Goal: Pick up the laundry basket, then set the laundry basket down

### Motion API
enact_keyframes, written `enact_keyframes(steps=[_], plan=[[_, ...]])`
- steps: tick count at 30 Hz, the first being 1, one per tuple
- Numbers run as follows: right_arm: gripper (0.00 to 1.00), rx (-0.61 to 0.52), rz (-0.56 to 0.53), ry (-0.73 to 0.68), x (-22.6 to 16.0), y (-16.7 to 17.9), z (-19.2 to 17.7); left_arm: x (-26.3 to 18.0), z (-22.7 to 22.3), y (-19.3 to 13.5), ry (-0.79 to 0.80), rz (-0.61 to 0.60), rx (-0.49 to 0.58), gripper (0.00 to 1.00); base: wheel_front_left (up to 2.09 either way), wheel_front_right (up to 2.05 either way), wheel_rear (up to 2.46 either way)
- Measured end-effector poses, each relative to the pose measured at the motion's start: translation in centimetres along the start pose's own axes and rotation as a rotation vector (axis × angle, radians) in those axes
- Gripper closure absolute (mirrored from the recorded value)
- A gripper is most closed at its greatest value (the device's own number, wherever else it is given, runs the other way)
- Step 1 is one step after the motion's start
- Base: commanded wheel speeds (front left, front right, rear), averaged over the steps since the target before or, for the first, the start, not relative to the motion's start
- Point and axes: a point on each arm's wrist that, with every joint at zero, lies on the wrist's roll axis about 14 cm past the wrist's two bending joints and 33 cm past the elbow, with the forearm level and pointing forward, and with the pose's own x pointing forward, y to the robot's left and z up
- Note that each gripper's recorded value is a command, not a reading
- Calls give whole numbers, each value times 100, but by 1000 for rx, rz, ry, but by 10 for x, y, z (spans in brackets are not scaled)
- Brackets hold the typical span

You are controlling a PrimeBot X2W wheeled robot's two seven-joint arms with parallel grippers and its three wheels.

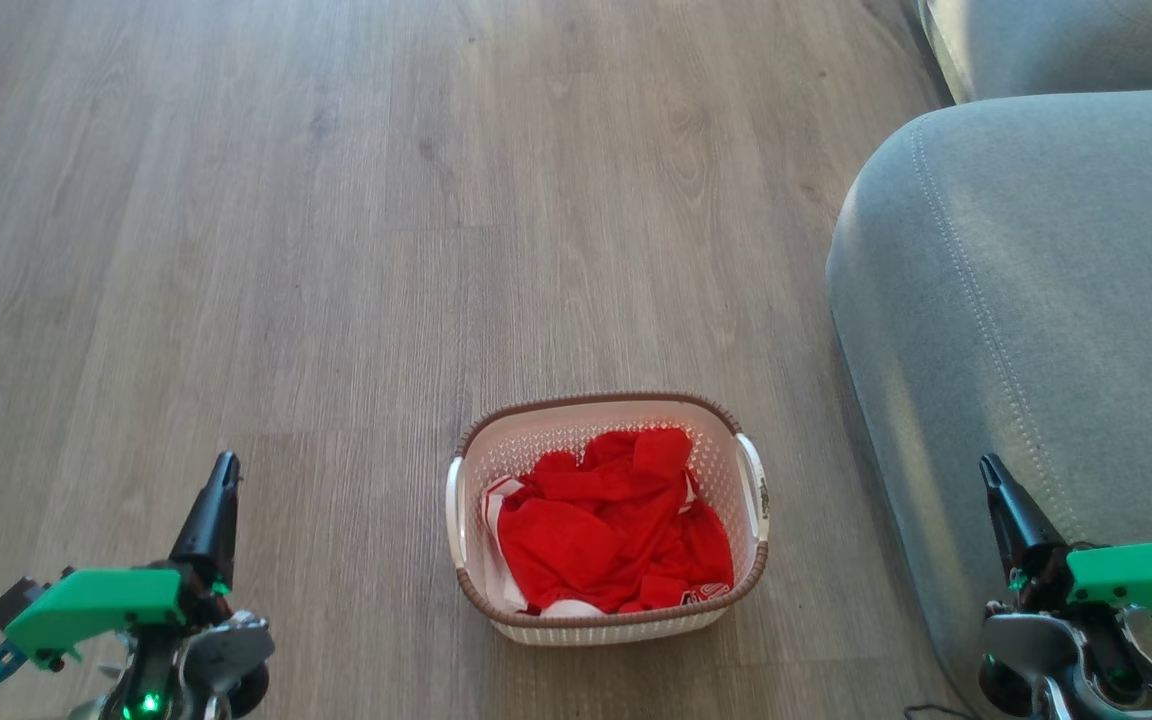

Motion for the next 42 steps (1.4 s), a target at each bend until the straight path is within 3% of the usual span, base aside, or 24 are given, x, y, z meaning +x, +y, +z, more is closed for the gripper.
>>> enact_keyframes(steps=[42], plan=[[100,0,0,-1,0,0,1,0,0,0,1,-1,-3,100,0,0,0]])
